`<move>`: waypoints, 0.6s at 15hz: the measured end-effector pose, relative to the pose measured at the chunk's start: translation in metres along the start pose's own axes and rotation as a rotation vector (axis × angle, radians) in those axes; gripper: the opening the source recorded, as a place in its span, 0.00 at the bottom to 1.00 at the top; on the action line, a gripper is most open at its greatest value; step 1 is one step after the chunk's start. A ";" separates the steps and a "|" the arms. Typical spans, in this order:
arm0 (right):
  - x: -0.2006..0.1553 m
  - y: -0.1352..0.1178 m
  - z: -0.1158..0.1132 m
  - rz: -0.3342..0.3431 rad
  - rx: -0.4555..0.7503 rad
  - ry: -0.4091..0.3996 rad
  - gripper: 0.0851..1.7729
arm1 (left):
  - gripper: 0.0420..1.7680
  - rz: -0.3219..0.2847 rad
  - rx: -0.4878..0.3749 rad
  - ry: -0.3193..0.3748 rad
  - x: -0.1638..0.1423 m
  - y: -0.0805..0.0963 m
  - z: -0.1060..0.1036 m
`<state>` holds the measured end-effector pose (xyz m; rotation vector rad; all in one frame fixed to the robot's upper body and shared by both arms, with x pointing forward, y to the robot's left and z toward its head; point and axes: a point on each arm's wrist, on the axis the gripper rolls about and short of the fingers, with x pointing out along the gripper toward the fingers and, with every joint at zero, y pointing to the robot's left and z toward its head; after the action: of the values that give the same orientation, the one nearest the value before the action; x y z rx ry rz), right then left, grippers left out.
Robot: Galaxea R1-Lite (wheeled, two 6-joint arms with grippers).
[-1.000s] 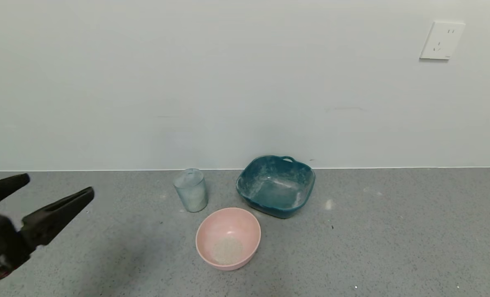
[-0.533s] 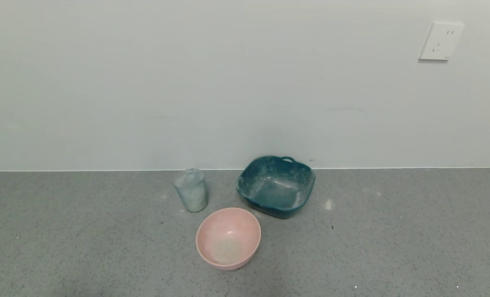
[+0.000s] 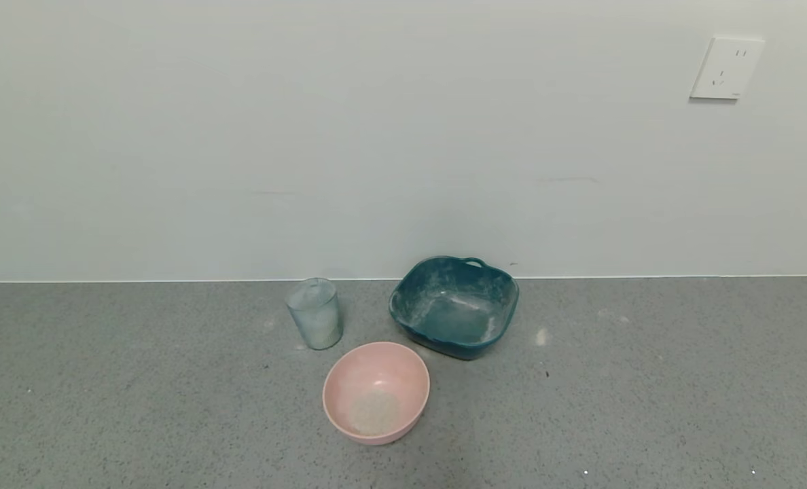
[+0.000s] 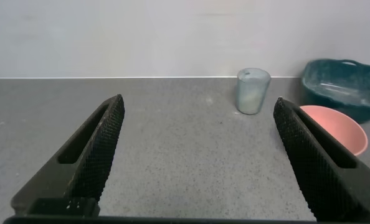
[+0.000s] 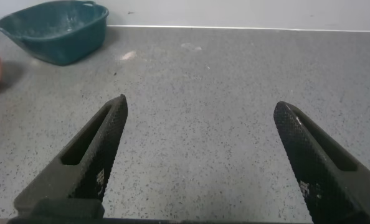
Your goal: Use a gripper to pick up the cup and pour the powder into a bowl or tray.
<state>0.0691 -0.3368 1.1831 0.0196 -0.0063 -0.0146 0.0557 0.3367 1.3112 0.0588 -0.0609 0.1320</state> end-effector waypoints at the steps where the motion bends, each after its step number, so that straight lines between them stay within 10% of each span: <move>1: 0.000 0.000 0.000 0.000 0.000 0.000 0.96 | 0.97 0.022 0.000 -0.007 -0.002 -0.001 0.000; 4: 0.000 0.000 0.000 0.003 -0.001 -0.001 0.96 | 0.97 0.098 -0.028 -0.008 -0.005 -0.001 -0.005; 9: 0.000 0.000 0.000 0.004 -0.001 0.000 0.96 | 0.97 0.009 -0.047 -0.052 -0.015 0.000 -0.022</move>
<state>0.0691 -0.3367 1.1832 0.0183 -0.0067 -0.0108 0.0422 0.3364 1.2887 0.0152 -0.1157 0.1376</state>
